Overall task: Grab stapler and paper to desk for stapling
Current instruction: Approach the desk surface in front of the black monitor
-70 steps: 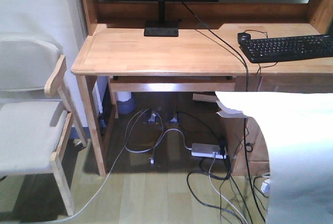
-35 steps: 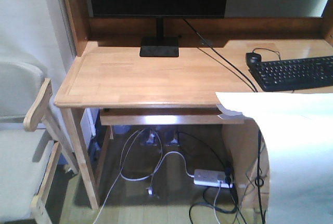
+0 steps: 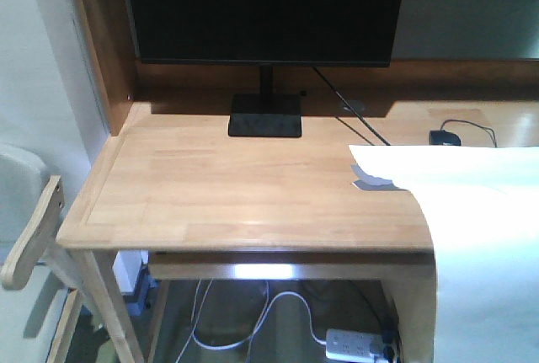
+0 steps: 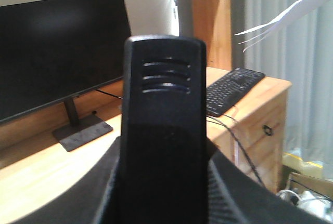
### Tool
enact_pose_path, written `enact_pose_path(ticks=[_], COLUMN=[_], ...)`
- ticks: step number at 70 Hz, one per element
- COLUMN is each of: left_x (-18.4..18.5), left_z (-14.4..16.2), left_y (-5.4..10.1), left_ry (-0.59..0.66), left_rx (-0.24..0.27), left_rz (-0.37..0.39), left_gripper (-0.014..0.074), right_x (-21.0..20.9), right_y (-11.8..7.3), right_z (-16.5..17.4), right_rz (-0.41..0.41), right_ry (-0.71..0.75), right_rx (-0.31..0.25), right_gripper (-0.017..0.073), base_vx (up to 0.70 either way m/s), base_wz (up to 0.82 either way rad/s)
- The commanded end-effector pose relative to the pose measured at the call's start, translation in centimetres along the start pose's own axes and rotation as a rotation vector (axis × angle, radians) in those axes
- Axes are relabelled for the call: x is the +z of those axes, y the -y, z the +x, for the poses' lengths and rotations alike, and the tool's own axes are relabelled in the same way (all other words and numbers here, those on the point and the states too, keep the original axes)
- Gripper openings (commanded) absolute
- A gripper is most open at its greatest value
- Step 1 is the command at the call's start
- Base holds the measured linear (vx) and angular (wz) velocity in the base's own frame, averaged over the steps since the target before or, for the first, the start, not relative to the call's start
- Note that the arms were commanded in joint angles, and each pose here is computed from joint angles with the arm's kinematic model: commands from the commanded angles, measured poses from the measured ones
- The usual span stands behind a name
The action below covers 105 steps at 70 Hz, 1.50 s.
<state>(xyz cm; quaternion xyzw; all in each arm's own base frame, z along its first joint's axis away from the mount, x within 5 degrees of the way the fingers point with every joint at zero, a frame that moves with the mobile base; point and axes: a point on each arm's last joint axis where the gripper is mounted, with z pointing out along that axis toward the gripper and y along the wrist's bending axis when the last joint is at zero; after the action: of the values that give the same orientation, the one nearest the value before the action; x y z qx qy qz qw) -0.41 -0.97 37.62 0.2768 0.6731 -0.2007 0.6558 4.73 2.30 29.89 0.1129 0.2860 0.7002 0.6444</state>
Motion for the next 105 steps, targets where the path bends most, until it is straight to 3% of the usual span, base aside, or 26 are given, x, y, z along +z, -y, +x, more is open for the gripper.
enact_pose_path(ticks=[1, 60, 105], left_x=[-0.23, -0.23, -0.23], left_z=[-1.79, -1.79, -1.79], left_y=[-0.22, -0.22, -0.22], left_ry=[0.128, 0.128, 0.128], left_rx=[-0.011, -0.011, -0.011], left_rz=[-0.009, -0.009, -0.009], left_gripper=[-0.0006, -0.0006, -0.0006], right_x=[0.55, 0.56, 0.56], right_y=[-0.94, -0.91, -0.91], right_z=[-0.23, -0.23, -0.23], right_rz=[-0.08, -0.077, -0.077], right_ry=[0.015, 0.014, 0.014], right_rx=[-0.02, -0.02, -0.02], right_gripper=[-0.0003, -0.0003, -0.0003], base_vx=[0.37, 0.31, 0.13], base_wz=[0.02, 0.01, -0.01])
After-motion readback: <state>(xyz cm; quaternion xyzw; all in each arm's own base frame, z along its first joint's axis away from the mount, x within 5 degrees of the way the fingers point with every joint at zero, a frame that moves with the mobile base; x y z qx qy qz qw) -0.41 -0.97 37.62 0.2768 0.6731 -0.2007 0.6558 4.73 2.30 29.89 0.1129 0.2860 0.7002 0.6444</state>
